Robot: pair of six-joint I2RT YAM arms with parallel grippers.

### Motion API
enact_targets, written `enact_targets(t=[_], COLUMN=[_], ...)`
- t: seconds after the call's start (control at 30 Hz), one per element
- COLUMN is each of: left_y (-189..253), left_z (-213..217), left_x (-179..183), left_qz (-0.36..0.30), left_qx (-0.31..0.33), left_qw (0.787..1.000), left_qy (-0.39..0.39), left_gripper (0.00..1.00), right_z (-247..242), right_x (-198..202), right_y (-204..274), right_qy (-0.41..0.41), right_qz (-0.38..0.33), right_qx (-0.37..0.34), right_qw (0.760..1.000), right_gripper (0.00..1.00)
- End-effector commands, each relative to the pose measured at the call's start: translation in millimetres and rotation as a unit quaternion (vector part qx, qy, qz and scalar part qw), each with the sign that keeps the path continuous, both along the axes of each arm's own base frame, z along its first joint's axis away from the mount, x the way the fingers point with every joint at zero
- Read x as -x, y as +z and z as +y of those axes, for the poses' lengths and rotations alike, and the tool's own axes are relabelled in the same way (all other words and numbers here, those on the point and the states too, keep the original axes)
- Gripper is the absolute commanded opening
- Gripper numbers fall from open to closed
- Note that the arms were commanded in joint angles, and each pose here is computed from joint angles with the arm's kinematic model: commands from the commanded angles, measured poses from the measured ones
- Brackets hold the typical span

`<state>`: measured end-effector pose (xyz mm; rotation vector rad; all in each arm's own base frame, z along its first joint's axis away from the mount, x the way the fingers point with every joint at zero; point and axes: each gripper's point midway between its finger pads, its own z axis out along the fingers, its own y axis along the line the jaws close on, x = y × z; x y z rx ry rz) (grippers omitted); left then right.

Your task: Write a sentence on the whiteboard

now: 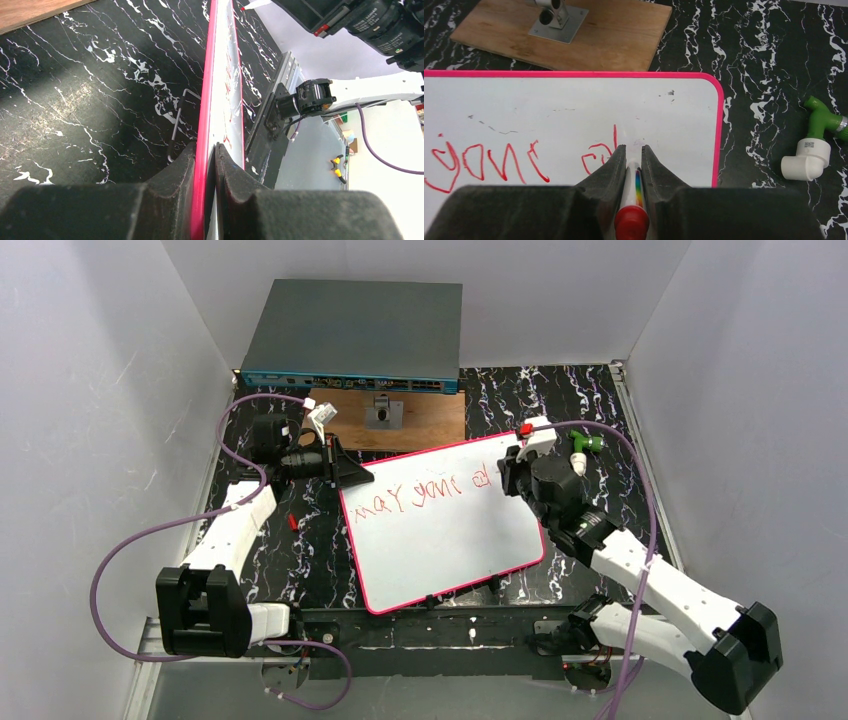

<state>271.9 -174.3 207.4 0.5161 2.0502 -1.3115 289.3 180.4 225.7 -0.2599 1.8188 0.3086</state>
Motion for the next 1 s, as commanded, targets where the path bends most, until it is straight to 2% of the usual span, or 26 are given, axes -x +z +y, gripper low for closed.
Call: enact_targets(t=[0.0,0.63,0.97], left_y=[-19.1,-20.4,-20.1], left_z=[17.7,16.8,16.6], left_x=[-21.6,-21.2,-20.0], left_qz=[-0.077,-0.076,-0.077], left_qx=[-0.084,-0.087,-0.088], left_qw=[0.993,0.992,0.992], left_qy=[0.042,0.041,0.041], left_gripper=[0.00,0.00,0.00], right_z=[-5.0,10.6,15.3], right_x=[-21.2,-33.4,-26.5], right_y=[24.6,13.2,11.9], right_qy=[-0.031,-0.007,0.011], right_qz=[-0.038,-0.025,-0.016], right_qx=[-0.014,-0.022,-0.032], right_qw=[0.999,0.999,0.999], right_gripper=[0.01,0.01,0.01])
